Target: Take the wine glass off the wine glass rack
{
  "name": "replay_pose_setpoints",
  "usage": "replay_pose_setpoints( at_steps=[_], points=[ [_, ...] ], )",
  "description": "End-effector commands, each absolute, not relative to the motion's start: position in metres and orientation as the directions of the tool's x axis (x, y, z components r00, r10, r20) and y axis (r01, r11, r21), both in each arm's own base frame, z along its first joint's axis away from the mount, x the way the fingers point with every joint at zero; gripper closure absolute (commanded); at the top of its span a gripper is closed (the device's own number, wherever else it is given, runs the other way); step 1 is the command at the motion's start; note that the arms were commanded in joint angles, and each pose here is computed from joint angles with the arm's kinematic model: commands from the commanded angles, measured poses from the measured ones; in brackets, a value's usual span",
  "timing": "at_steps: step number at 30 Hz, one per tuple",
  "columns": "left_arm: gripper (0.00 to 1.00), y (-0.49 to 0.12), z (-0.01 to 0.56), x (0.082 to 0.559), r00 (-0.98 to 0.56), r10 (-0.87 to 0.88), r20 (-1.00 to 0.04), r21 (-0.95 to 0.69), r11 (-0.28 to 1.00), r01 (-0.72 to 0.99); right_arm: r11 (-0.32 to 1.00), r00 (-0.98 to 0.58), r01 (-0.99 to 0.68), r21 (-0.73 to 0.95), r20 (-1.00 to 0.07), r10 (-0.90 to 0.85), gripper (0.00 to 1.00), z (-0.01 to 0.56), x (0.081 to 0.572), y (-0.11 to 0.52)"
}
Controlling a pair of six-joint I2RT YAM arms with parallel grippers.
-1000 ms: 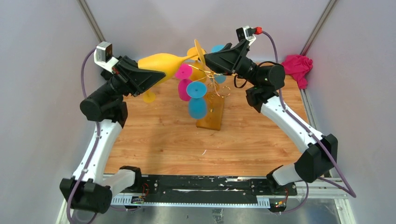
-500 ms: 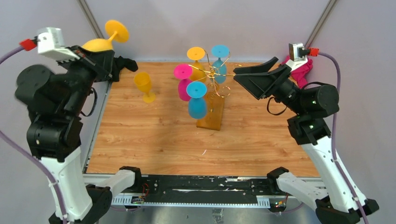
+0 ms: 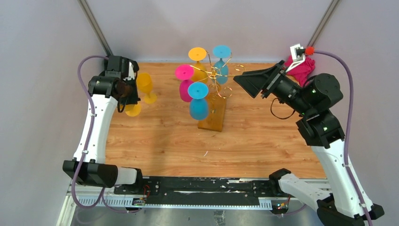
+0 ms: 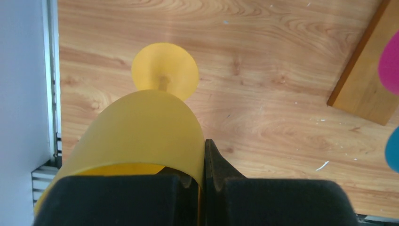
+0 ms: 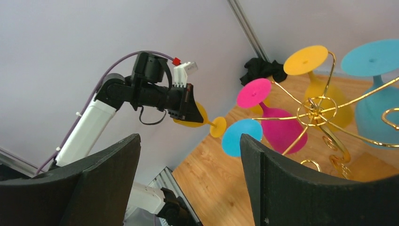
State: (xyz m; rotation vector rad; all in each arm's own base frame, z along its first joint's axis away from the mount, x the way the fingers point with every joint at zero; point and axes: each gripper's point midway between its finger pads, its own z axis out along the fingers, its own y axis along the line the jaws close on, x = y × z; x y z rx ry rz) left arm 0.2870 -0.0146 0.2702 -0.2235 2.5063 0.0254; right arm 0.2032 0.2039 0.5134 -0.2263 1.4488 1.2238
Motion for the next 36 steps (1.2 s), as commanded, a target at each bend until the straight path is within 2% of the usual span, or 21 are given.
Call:
replay_pose_setpoints(
  at_steps=[1, 14, 25, 36],
  points=[
    [1.00, -0.004, 0.270, 0.290, -0.770, -0.189, -0.609, -0.066, 0.980, -0.188, 0.481, -0.332, -0.690, 0.541, -0.827, 0.454, 0.18, 0.497, 0.216, 0.202],
    [1.00, 0.039, 0.191, 0.379, -0.831, -0.321, -0.454, -0.059, 0.942, -0.332, 0.486, -0.390, -0.663, 0.569, -0.817, 0.424, 0.18, 0.476, 0.242, 0.204],
    [1.00, 0.072, 0.164, 0.431, -0.816, -0.364, -0.449, -0.030, 0.919, -0.394, 0.445, -0.455, -0.632, 0.634, -0.769, 0.449, 0.18, 0.458, 0.268, 0.201],
    [1.00, 0.088, 0.141, 0.449, -0.804, -0.421, -0.419, -0.050, 0.895, -0.443, 0.404, -0.493, -0.621, 0.671, -0.736, 0.464, 0.19, 0.452, 0.279, 0.206]
  ],
)
